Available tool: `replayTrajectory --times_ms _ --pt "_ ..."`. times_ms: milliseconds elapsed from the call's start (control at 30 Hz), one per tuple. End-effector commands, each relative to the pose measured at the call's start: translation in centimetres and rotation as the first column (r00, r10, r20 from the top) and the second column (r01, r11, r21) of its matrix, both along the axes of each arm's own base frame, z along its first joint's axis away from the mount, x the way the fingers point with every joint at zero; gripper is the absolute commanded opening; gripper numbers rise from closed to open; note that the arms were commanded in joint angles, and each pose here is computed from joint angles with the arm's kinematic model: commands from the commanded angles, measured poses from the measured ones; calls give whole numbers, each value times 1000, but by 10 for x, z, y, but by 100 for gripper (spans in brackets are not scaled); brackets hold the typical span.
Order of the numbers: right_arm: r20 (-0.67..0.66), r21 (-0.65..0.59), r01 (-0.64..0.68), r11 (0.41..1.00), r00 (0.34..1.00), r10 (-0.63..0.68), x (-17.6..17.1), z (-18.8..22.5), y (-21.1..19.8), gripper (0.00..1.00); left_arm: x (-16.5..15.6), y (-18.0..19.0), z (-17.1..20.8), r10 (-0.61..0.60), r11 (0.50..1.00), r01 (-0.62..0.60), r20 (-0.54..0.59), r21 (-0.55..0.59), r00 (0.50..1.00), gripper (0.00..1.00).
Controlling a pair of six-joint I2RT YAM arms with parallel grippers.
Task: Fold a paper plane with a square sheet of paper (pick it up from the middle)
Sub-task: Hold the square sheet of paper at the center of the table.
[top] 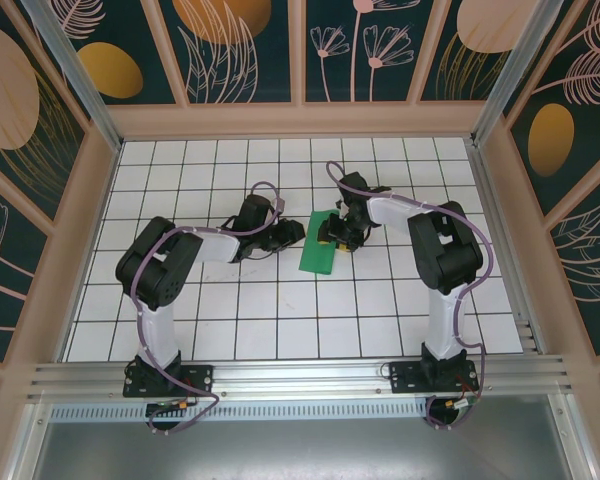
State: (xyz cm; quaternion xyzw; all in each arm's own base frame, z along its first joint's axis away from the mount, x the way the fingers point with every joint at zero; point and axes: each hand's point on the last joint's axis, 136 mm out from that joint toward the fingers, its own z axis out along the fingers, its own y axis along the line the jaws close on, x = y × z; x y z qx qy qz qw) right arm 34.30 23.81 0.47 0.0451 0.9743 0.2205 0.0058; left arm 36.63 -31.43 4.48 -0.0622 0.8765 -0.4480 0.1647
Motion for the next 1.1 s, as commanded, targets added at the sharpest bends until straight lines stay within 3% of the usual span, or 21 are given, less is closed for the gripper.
replayTrajectory --times_ms 0,267,867,1067 --pt "-256 -324 -79 943 967 -7 -75 -126 -59 53 1 -11 2 -36 999 36 4 -36 999 29" --pt "-266 -333 -88 939 964 -4 -78 -130 -61 53 6 -20 4 -60 997 60 2 -50 998 23" --pt "-270 -330 -90 940 963 -3 -80 -133 -59 53 4 -27 -26 -97 994 102 -91 48 991 14" --pt "-272 -332 -92 939 962 -2 -81 -133 -59 53 3 -18 -47 -60 985 84 -162 149 985 14"
